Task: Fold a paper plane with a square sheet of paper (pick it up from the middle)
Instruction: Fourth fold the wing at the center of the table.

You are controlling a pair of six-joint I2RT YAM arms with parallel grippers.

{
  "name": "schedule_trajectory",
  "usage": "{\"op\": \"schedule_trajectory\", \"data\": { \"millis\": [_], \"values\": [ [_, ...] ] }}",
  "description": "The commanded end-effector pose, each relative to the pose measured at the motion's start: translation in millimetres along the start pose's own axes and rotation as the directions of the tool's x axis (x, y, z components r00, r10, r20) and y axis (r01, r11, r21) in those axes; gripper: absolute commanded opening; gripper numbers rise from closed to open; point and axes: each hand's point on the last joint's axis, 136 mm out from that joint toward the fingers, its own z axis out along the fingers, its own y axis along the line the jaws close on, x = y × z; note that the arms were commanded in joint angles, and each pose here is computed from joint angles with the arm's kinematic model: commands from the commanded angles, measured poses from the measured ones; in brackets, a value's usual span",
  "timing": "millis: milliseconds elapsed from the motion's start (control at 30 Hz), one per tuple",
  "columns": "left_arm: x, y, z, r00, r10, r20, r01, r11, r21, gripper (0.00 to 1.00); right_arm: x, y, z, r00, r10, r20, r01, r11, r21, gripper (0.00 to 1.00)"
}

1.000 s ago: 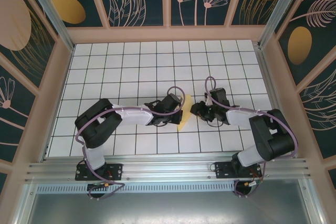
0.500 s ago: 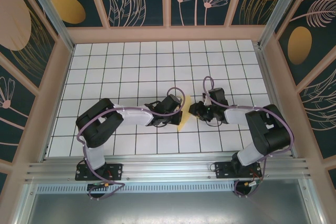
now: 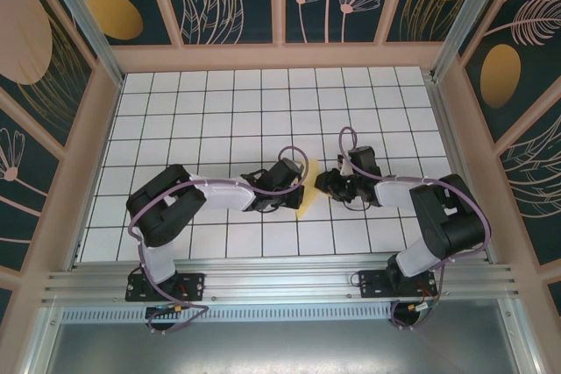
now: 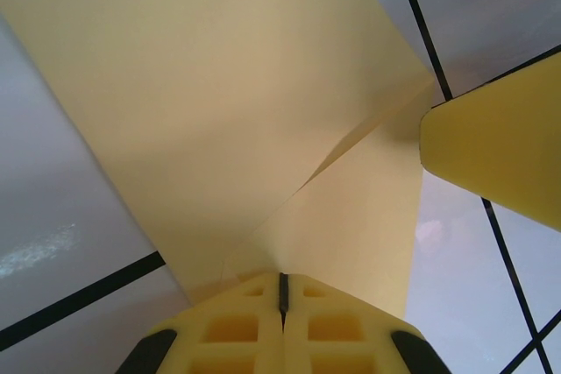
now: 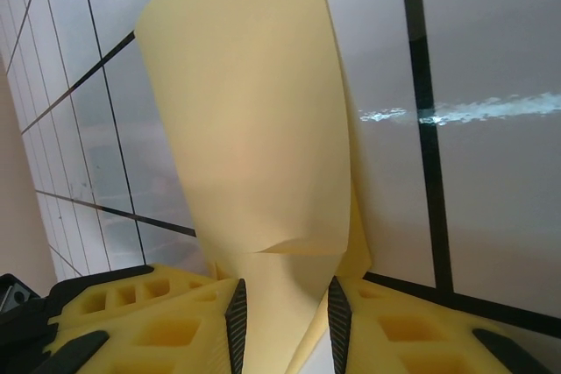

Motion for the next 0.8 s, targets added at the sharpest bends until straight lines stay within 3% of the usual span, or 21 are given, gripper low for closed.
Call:
{"op": "schedule_trajectory", "data": {
  "millis": [0, 567, 767],
  "values": [
    [12.1, 9.0, -3.2, 1.0, 0.005, -0.025, -0.006, 1.0, -0.021, 0.0, -9.0, 20.3, -3.0, 0.999, -0.032, 0.023, 0.033, 0.997, -0.065, 0.33],
    [9.2, 6.2, -7.8, 1.0, 0.004, -0.007, -0.004, 1.0, -0.007, 0.0, -2.1, 25.7, 6.8, 0.998, -0.049, -0.035, 0.044, 0.991, -0.13, 0.33],
    [4.9, 6.4, -14.6, 1.0, 0.004, 0.016, -0.004, 1.0, -0.01, 0.0, 2.1, 22.6, 14.0, 0.997, -0.051, -0.065, 0.042, 0.99, -0.133, 0.23]
  ]
}}
